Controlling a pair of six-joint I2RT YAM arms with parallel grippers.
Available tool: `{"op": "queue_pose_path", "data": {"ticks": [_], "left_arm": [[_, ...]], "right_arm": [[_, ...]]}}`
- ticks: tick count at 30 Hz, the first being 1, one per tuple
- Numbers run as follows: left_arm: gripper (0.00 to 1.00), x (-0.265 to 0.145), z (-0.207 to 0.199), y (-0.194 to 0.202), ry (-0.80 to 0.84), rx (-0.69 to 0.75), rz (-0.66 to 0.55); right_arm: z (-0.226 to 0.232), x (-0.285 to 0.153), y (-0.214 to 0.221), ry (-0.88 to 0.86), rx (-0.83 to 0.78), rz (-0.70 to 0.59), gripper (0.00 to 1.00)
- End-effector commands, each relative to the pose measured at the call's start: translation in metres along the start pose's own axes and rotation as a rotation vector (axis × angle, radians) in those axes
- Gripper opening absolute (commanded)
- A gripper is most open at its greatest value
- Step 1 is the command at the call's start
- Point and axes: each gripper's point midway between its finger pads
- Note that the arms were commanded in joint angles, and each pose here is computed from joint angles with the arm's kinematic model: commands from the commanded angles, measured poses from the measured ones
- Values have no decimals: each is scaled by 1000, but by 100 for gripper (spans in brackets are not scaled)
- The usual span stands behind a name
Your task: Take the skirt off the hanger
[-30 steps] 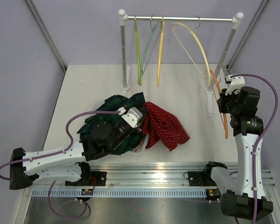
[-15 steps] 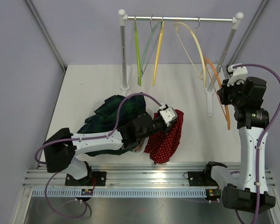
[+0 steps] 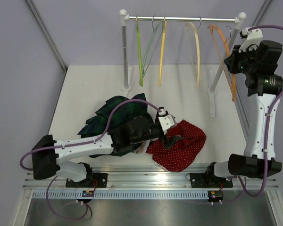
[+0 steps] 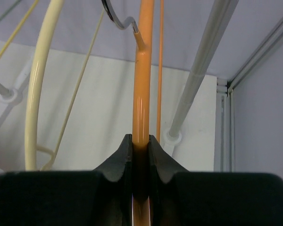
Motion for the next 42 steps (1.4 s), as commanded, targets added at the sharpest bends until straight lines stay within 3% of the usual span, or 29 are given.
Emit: {"op": "queue_pose_path", "data": {"ticks": [1, 8, 16, 23, 26, 27, 28, 31, 33, 37, 42], "left_arm": [[99, -25, -14, -26, 63, 68, -1], [99, -66, -21, -6, 26, 61, 31], [99, -87, -12, 12, -57, 37, 57], [99, -87, -9, 17, -62, 177, 64], [99, -76, -21, 20, 19, 270, 52], [99, -73, -26, 22, 52, 302, 52], [99, -69, -33, 26, 106, 369, 54], [99, -53, -60, 43, 278, 467, 66], [99, -37, -68, 56, 340, 485, 105], [99, -11, -88, 91, 468, 467, 210], [99, 28, -91, 133, 459, 379, 361]], "right_arm": [[3, 15, -42, -48, 55, -87, 0], [-4, 44, -81, -58, 126, -136, 0], [-20, 81, -58, -22, 176, -38, 0], [-20, 71, -36, -7, 135, -19, 0], [-17, 61, -34, -11, 101, -14, 26], [-13, 47, -41, -15, 69, -34, 39], [-12, 40, -41, -12, 57, -37, 59], [-7, 5, -47, 15, -20, -95, 95], [1, -31, -54, 27, -102, -156, 99], [15, -50, 3, -25, -190, -80, 100], [29, -67, 81, -62, -180, 20, 100]]}}
Point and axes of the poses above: each gripper's point midway between its finger pads, its own x axis out along the fingers, its own z axis along the line the jaws close on, y = z × x, and after that the axes turned 6 degrees about x, right-handed
